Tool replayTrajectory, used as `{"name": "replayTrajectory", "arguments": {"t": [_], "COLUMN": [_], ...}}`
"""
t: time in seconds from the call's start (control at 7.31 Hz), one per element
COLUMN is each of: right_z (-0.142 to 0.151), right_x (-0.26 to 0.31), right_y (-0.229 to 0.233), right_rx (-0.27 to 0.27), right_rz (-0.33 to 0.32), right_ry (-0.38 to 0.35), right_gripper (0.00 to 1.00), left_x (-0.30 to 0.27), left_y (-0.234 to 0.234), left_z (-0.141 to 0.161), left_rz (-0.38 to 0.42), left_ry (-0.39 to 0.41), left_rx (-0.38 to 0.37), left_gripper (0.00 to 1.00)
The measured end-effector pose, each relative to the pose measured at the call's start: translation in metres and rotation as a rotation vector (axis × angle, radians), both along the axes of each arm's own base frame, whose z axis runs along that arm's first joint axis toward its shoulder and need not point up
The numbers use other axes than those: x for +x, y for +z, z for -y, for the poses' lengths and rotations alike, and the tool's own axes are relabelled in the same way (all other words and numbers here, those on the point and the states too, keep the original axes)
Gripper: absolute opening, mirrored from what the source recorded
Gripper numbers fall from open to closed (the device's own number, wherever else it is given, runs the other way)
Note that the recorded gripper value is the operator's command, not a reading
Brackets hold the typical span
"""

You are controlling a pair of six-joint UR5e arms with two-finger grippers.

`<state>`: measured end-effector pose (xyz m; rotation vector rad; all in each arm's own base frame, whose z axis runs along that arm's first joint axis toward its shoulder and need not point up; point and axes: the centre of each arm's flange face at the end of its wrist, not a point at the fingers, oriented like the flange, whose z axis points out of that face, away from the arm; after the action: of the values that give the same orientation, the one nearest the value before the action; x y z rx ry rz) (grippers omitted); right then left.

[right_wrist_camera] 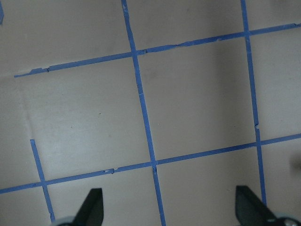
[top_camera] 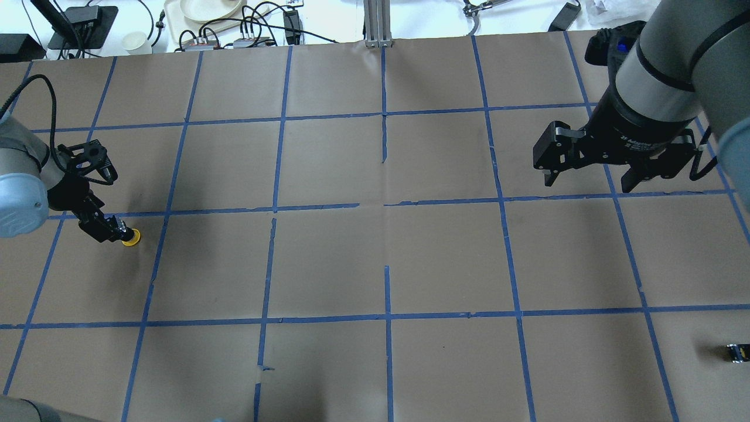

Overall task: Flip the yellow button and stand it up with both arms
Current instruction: 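Close the left gripper on the yellow button's base and lift it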

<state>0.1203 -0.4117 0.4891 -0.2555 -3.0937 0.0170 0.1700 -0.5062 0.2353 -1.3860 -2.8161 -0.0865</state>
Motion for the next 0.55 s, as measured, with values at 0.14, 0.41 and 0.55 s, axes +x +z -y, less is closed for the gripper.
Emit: {"name": "replayTrajectory", "arguments": {"t": [0.14, 0.41, 0.55], "right_z": [0.001, -0.006, -0.011], "right_x": [0.002, 0.007, 0.008], "right_y": [-0.004, -0.001, 0.003], "right_rx": [0.009, 0.004, -0.003], "right_rz": [0.01, 0.05, 0.061], "right_ry": [0.0, 0.007, 0.009], "right_gripper": [1.0, 1.0, 1.0], "left_x": [0.003, 0.005, 0.005], "left_y": [-0.006, -0.013, -0.014], "left_z": [-0.005, -0.009, -0.009], "left_rz": [-0.012, -0.016, -0.013], "left_ry": [-0.003, -0.004, -0.005], "left_rx": [0.003, -0.011, -0.022], "left_gripper": [0.87, 0.78, 0.46]}}
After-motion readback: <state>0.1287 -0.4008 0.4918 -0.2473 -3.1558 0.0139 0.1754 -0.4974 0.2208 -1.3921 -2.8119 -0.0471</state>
